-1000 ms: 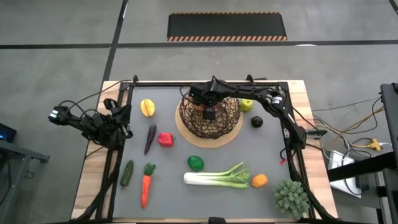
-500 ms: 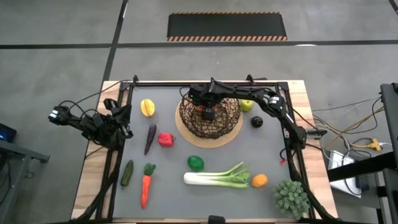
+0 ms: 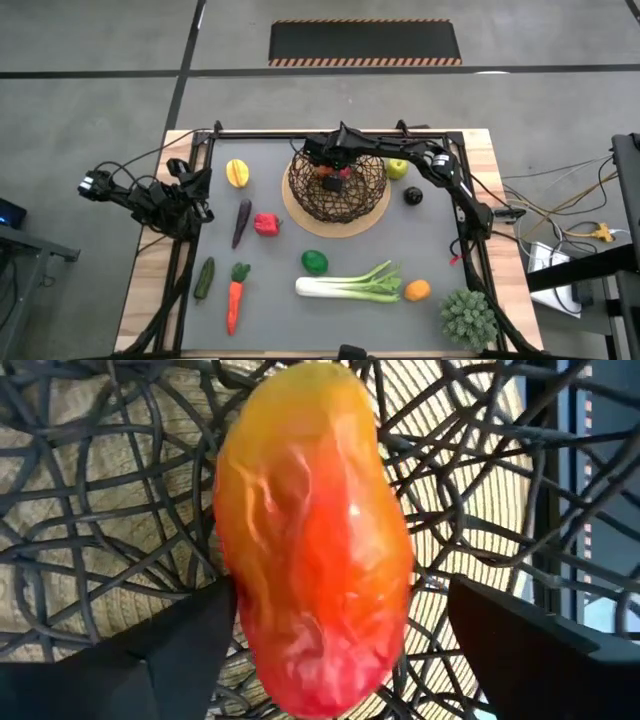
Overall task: Build produce basket
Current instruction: Put the mango into the basket, then put the bell pepper into the basket
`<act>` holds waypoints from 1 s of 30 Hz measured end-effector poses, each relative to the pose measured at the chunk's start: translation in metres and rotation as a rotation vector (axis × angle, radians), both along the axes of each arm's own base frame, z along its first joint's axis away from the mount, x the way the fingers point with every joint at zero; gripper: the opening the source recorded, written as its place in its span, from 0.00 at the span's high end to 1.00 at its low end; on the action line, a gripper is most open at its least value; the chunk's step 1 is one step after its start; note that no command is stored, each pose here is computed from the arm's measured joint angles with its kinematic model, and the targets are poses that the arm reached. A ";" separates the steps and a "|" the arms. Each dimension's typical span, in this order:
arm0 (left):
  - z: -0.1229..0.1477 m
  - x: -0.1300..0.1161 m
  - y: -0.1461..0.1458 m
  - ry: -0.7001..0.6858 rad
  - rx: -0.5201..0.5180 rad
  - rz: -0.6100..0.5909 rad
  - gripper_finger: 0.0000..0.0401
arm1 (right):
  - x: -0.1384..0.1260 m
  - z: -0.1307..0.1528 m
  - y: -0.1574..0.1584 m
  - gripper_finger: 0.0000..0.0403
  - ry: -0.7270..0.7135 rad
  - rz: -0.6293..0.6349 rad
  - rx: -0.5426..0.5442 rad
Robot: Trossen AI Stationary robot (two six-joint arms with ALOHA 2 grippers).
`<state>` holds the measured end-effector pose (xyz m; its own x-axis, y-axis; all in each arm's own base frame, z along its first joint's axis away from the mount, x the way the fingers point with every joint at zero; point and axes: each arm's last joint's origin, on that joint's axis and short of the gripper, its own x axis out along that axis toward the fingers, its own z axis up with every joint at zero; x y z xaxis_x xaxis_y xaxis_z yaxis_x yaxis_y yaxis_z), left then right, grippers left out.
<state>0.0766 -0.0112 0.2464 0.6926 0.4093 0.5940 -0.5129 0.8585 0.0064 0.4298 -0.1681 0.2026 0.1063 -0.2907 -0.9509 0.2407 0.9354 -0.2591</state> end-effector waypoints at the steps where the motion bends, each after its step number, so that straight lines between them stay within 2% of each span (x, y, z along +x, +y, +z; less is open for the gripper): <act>1: 0.000 0.000 0.000 0.000 0.000 0.000 1.00 | 0.000 0.003 0.000 0.13 0.002 -0.003 0.001; 8: -0.001 0.000 0.000 0.006 0.002 0.000 1.00 | -0.007 0.042 0.010 0.14 -0.007 -0.069 0.014; 17: -0.006 0.006 -0.002 0.060 0.020 -0.006 1.00 | -0.028 0.103 0.077 0.17 -0.194 -0.006 -0.008; 21: -0.012 0.014 -0.007 0.130 0.078 -0.036 1.00 | -0.039 0.115 0.118 0.17 -0.334 0.080 -0.016; 24: -0.015 0.020 -0.011 0.141 0.096 -0.113 1.00 | -0.053 0.119 0.145 0.17 -0.436 0.137 -0.012; 27: -0.014 0.025 -0.014 0.136 0.067 -0.183 1.00 | -0.070 0.121 0.169 0.18 -0.543 0.184 0.000; 30: -0.014 0.030 -0.016 0.132 -0.004 -0.241 1.00 | -0.086 0.116 0.190 0.18 -0.665 0.247 0.009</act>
